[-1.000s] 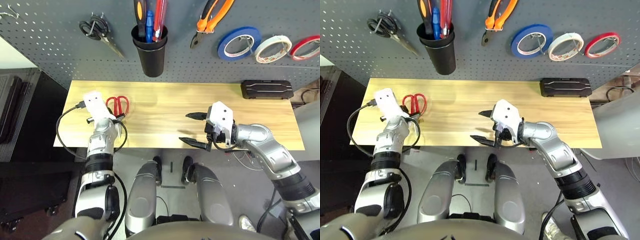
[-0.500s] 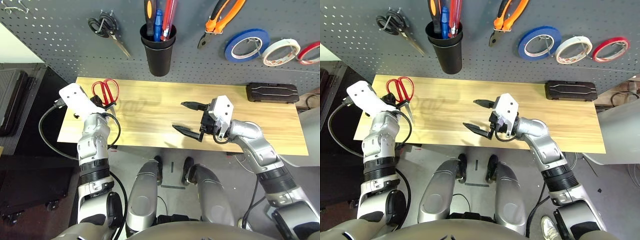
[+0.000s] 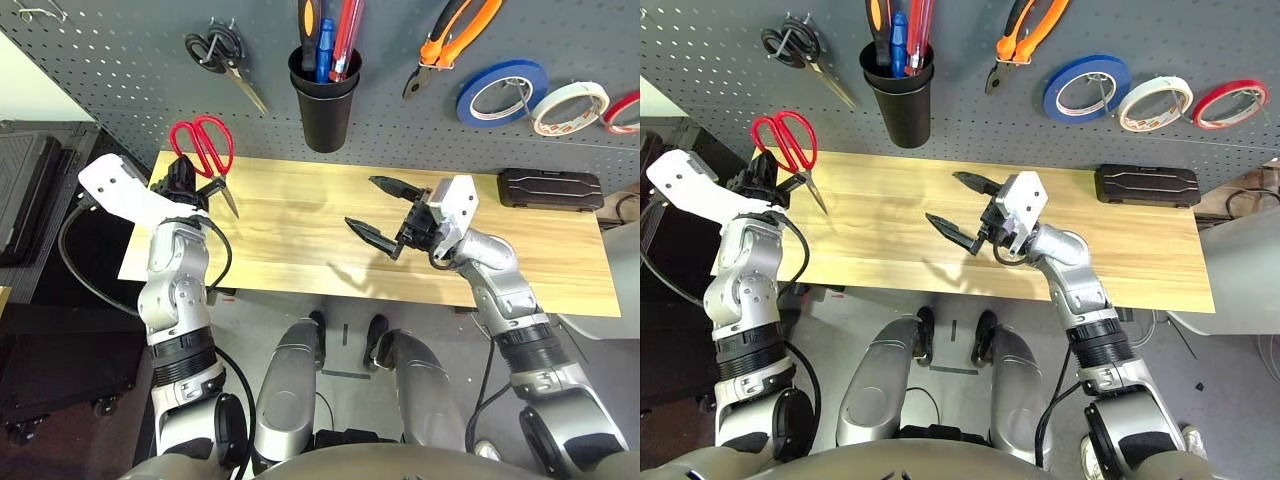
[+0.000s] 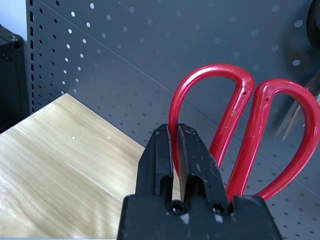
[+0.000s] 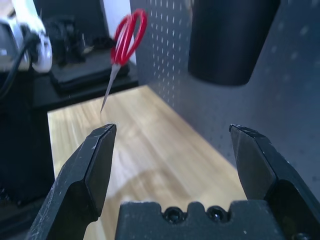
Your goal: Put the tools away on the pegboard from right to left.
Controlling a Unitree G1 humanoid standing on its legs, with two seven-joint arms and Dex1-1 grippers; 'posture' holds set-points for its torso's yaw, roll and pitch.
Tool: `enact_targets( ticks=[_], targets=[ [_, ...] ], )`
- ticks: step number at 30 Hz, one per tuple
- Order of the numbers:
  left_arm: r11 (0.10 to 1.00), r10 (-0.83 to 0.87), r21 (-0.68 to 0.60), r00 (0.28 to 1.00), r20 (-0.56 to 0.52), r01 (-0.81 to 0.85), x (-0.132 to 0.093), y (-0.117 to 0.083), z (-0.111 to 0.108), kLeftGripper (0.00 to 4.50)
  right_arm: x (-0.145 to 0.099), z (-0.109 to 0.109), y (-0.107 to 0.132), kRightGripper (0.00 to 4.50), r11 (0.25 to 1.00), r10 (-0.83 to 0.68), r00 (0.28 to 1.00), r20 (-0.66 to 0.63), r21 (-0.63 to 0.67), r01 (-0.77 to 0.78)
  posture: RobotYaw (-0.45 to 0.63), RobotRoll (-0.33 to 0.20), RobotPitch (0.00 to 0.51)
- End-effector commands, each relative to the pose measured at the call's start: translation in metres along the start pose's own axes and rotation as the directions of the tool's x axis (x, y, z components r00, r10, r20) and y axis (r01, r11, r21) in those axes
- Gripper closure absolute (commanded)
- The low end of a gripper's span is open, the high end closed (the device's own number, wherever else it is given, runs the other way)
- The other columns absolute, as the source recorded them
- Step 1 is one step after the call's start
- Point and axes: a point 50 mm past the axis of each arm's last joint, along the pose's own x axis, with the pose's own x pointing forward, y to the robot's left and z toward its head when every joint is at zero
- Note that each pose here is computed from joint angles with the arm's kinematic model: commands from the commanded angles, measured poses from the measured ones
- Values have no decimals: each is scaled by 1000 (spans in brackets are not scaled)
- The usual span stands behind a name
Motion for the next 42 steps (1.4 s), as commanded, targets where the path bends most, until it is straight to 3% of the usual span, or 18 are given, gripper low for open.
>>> enact_targets(
  ticks=[1,8,22,42],
  targets=[
    [1000,18,-17,999,27,-18,-4,5,9,4459,-3,13,-2,0,1000,10,999,48,-12,-9,271,0,272],
    [999,27,-34,997,75,-24,-1,5,26,4459,-1,30,-1,0,999,43,991,126,-19,-41,277,0,265],
    [995,-41,-86,989,139,53,-2,-10,51,4459,0,29,4,0,996,86,988,131,-32,-83,289,0,257],
    [961,-212,-161,973,94,225,-6,-40,57,4459,5,23,2,0,995,89,989,120,-50,-83,302,0,255]
  ],
)
